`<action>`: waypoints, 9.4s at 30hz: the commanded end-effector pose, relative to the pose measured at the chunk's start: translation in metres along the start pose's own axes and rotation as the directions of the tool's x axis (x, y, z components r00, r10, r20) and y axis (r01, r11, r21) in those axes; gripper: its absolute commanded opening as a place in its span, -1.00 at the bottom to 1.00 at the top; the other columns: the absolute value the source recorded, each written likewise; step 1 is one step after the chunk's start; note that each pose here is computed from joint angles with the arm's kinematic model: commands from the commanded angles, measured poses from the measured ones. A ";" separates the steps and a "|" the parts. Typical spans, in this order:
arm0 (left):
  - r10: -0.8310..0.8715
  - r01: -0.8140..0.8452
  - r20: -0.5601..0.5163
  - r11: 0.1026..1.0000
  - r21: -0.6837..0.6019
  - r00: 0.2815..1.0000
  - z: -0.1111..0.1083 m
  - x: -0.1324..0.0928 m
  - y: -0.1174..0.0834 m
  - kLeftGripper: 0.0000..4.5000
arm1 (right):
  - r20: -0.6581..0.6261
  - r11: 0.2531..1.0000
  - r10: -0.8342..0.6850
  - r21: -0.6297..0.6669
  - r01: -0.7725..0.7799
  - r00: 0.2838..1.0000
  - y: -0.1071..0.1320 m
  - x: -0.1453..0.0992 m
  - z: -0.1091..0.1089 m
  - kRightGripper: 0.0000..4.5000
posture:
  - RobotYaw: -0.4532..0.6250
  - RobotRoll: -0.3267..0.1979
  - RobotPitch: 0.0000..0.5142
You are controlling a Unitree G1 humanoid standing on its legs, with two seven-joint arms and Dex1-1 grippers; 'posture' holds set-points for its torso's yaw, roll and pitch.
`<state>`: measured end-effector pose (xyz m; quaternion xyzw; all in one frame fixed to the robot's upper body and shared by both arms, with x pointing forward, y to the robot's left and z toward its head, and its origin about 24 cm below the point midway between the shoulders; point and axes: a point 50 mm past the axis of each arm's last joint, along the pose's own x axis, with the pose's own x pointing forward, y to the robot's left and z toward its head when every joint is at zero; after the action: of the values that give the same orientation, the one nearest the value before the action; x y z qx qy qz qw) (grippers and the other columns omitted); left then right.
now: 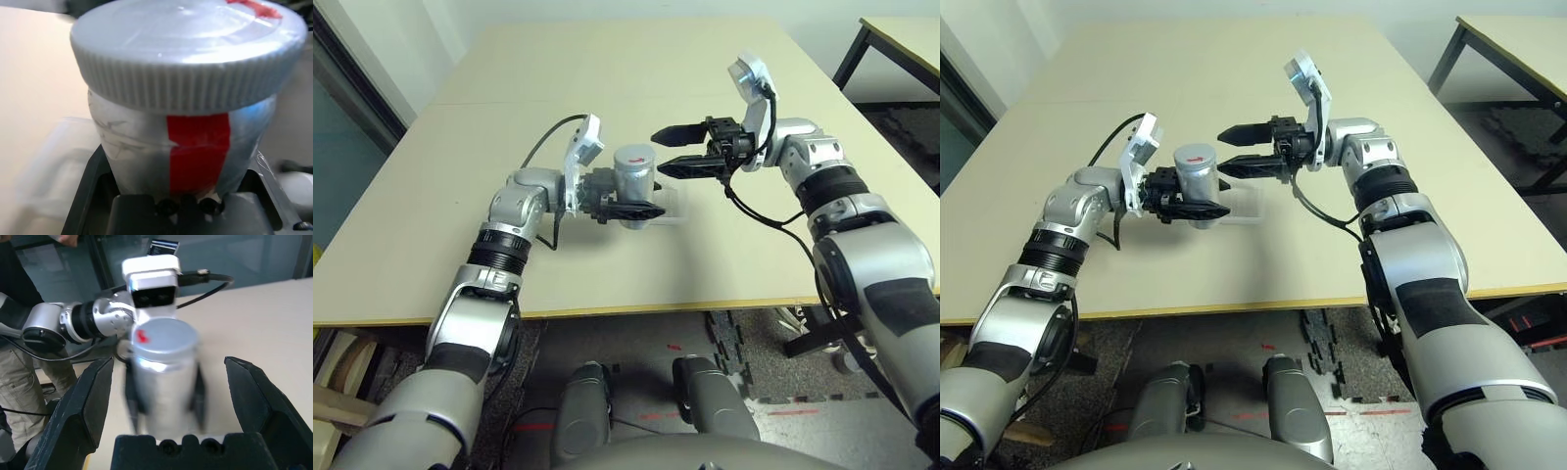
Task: Pour the medicine from the bottle into the box.
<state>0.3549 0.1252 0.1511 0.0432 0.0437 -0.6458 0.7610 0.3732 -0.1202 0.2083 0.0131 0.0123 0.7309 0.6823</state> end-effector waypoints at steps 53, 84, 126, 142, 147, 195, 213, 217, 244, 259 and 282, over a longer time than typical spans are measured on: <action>0.023 -0.023 0.003 0.999 0.040 1.000 -0.001 0.008 0.003 0.21 | -0.011 0.975 -0.213 -0.059 0.213 0.977 -0.013 0.022 -0.012 1.00 | -0.49 0.25 -0.70; 0.087 -0.086 -0.021 0.996 0.030 0.996 -0.008 -0.004 0.012 0.21 | -0.044 0.986 -0.159 -0.058 0.156 0.986 -0.008 -0.014 0.000 1.00 | -0.49 0.25 -0.71; 0.025 -0.025 -0.010 0.999 0.043 1.000 -0.006 0.018 0.006 0.21 | -0.005 0.991 -0.112 -0.078 0.112 0.994 -0.011 0.043 -0.003 1.00 | -0.50 0.25 -0.73; 0.008 -0.008 -0.010 0.999 0.034 1.000 -0.007 0.014 0.004 0.21 | -0.013 0.977 -0.209 -0.049 0.208 0.978 -0.016 0.025 -0.007 1.00 | -0.49 0.25 -0.73; 0.011 -0.011 -0.011 1.000 0.030 1.000 -0.007 0.011 0.004 0.21 | -0.007 0.966 -0.257 -0.034 0.257 0.966 -0.018 0.011 -0.006 1.00 | -0.50 0.25 -0.73; 0.037 -0.037 -0.014 0.999 0.032 0.999 -0.006 0.009 0.009 0.21 | 0.002 0.997 -0.078 -0.015 0.078 0.997 -0.005 0.003 0.000 1.00 | -0.51 0.25 -0.75; 0.024 -0.024 -0.009 0.999 0.034 1.000 -0.005 0.014 0.009 0.21 | 0.011 0.998 -0.061 -0.033 0.061 0.998 -0.007 0.029 -0.002 1.00 | -0.51 0.25 -0.74; 0.023 -0.023 -0.009 0.999 0.034 1.000 -0.005 0.014 0.008 0.21 | 0.012 0.997 -0.072 -0.037 0.073 0.997 -0.008 0.031 -0.002 1.00 | -0.51 0.25 -0.73; 0.033 -0.033 -0.014 0.999 0.025 0.999 -0.008 0.013 0.008 0.21 | 0.401 0.941 -0.290 0.283 0.184 0.869 -0.018 0.006 0.040 0.14 | -0.50 0.25 -0.74; 0.174 -0.173 -0.020 0.984 0.042 0.985 -0.006 -0.011 0.019 0.21 | -0.006 0.429 -0.900 0.152 0.890 0.435 -0.023 -0.103 -0.035 0.14 | -0.53 0.25 -0.77; 0.237 -0.234 -0.033 0.970 0.061 0.971 -0.006 -0.014 0.024 0.21 | -0.237 0.216 -0.949 -0.007 0.976 0.208 -0.007 -0.130 -0.096 0.14 | -0.55 0.25 -0.77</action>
<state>0.3745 0.1404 0.1440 0.0726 0.0344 -0.5575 0.8263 0.3868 -0.2494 0.1177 -0.0130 0.1243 0.1407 0.9821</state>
